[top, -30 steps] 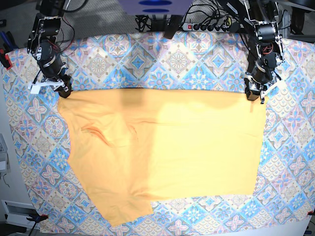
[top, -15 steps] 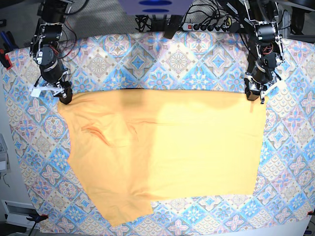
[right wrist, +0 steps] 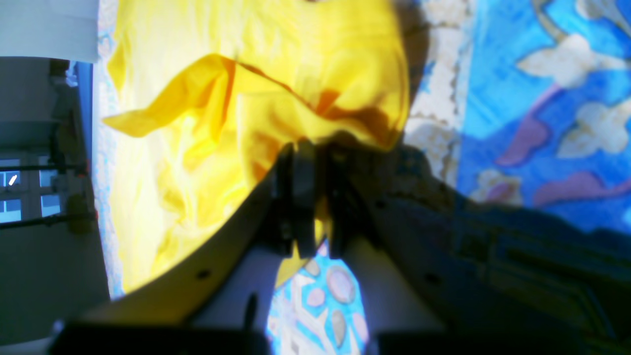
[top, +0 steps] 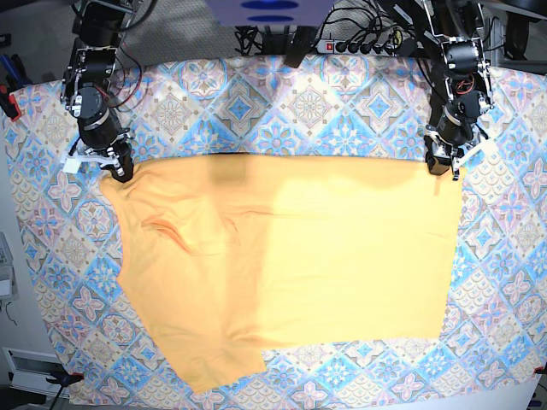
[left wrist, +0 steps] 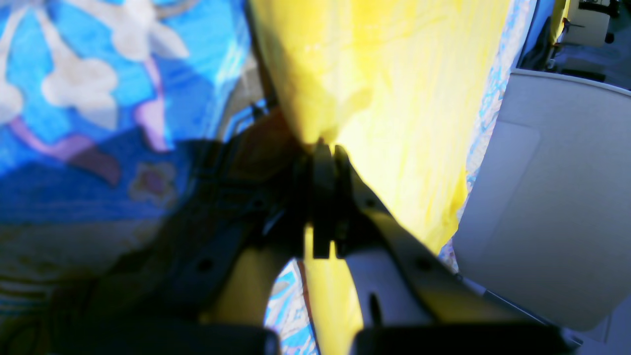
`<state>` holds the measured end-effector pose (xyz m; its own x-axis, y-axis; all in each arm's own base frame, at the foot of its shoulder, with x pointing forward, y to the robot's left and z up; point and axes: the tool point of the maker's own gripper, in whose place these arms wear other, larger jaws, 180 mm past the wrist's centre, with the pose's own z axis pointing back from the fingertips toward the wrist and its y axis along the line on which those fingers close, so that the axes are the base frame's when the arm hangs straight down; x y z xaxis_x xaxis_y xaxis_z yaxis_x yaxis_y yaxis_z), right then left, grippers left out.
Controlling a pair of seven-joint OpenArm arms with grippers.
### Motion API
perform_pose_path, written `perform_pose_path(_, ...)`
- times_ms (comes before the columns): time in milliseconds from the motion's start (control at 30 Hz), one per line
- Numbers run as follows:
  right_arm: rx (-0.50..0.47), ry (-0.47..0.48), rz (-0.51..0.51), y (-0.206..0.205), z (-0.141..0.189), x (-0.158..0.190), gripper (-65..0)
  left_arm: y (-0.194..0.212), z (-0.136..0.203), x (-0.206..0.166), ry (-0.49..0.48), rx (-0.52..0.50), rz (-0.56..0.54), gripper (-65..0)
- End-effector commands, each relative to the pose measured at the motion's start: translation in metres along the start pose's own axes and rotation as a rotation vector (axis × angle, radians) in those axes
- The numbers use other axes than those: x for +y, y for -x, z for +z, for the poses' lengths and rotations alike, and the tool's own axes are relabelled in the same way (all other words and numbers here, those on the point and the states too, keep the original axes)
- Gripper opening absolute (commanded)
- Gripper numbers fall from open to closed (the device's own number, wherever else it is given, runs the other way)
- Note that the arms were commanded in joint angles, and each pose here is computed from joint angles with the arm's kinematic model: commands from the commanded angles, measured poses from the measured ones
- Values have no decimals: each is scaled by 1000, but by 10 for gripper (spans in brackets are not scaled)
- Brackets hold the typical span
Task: Fold the T-shirt properly
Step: 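Pull the held shirt edge toward the robot base with both grippers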
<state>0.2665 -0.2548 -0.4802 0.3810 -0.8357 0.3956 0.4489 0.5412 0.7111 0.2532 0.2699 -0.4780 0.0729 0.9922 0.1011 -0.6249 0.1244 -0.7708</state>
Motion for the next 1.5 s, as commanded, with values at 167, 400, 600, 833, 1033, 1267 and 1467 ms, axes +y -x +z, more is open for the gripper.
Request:
perform_pose_path(167, 1, -5, 42, -7, 14, 1, -645, -4, 2, 3, 18, -38, -17, -650)
perform_pose_path(400, -26, 14, 92, -12, 43, -8, -644, 1, 23, 4, 32, -19, -58, -650)
perform_pose_path(600, -31, 60, 109, -16, 64, -27, -645, 5, 38, 30, -23, -7, -63, -650)
perform_pose_path(833, -8, 105, 111, -8, 79, -46, -645, 9, 62, 33, -22, 3, -104, -650)
perform_pose_path(1033, 16, 138, 109, 3, 90, -60, -645, 13, 78, 49, -59, 13, -116, -650)
perform_pose_path(1267, 10, 186, 99, 2, 108, -79, -645, 16, 92, 70, -108, 23, -114, -650)
perform_pose_path(1467, 35, 216, 92, 8, 119, -90, -646, 18, 105, 87, -149, 31, -115, -650)
